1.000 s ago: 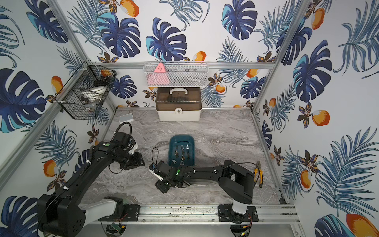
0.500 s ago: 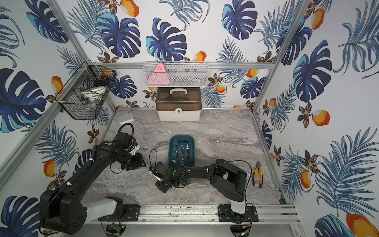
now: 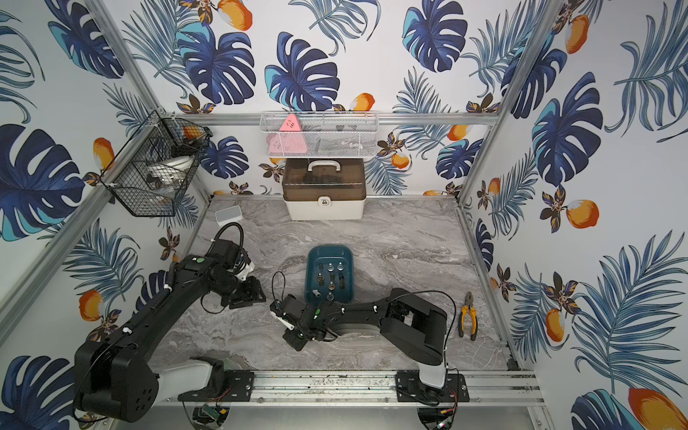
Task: Put the chess pieces into the storage box
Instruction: Pick up the chess piece at the center of the board.
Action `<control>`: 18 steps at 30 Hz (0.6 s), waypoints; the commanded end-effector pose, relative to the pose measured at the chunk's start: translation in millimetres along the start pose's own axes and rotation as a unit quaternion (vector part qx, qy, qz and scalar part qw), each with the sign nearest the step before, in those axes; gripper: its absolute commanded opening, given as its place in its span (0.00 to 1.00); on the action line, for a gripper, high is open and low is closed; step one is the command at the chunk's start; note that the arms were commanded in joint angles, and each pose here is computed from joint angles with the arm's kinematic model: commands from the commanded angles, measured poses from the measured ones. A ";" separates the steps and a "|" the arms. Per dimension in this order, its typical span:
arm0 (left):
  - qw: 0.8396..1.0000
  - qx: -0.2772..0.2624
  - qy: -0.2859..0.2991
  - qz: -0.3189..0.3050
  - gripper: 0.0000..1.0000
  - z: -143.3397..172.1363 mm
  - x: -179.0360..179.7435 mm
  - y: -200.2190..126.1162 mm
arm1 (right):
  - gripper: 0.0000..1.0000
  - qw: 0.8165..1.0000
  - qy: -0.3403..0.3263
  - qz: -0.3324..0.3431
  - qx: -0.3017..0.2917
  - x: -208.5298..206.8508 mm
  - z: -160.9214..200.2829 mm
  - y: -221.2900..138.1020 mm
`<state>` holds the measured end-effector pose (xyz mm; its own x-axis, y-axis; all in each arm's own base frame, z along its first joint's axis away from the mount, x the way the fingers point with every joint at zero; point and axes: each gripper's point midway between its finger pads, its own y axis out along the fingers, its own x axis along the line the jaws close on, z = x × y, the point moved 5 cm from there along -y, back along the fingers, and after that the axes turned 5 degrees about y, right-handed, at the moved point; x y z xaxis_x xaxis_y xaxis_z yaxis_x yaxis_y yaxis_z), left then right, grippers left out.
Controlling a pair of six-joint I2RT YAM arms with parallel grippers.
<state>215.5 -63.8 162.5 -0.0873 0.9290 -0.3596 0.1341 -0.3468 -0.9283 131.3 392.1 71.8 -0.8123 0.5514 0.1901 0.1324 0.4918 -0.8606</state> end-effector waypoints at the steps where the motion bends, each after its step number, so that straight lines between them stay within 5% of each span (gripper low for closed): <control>1: 1.000 -0.007 0.010 0.007 0.51 -3.8 -2.6 -2.4 | 0.14 1.000 -0.003 -0.006 -0.010 1.6 -3.1 -4.4; 9: 0.997 -0.064 0.038 0.010 0.45 -22.2 -16.4 -21.8 | 0.08 0.997 0.056 -0.017 -0.058 -17.9 -30.8 -56.3; 14: 0.982 -0.111 0.145 -0.045 0.46 -30.4 -55.1 -30.1 | 0.04 0.983 0.156 -0.007 -0.096 -69.7 -42.4 -111.9; 18: 0.975 -0.109 0.194 -0.008 0.46 -29.1 -88.3 -16.2 | 0.04 0.973 0.203 0.061 -0.088 -115.2 -30.5 -137.4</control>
<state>241.0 -124.9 209.7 0.2277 0.9363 -0.2675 0.3037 -0.3293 -0.8941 222.8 308.2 189.8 -0.5678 0.7524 0.3338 0.3456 0.5860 -0.7329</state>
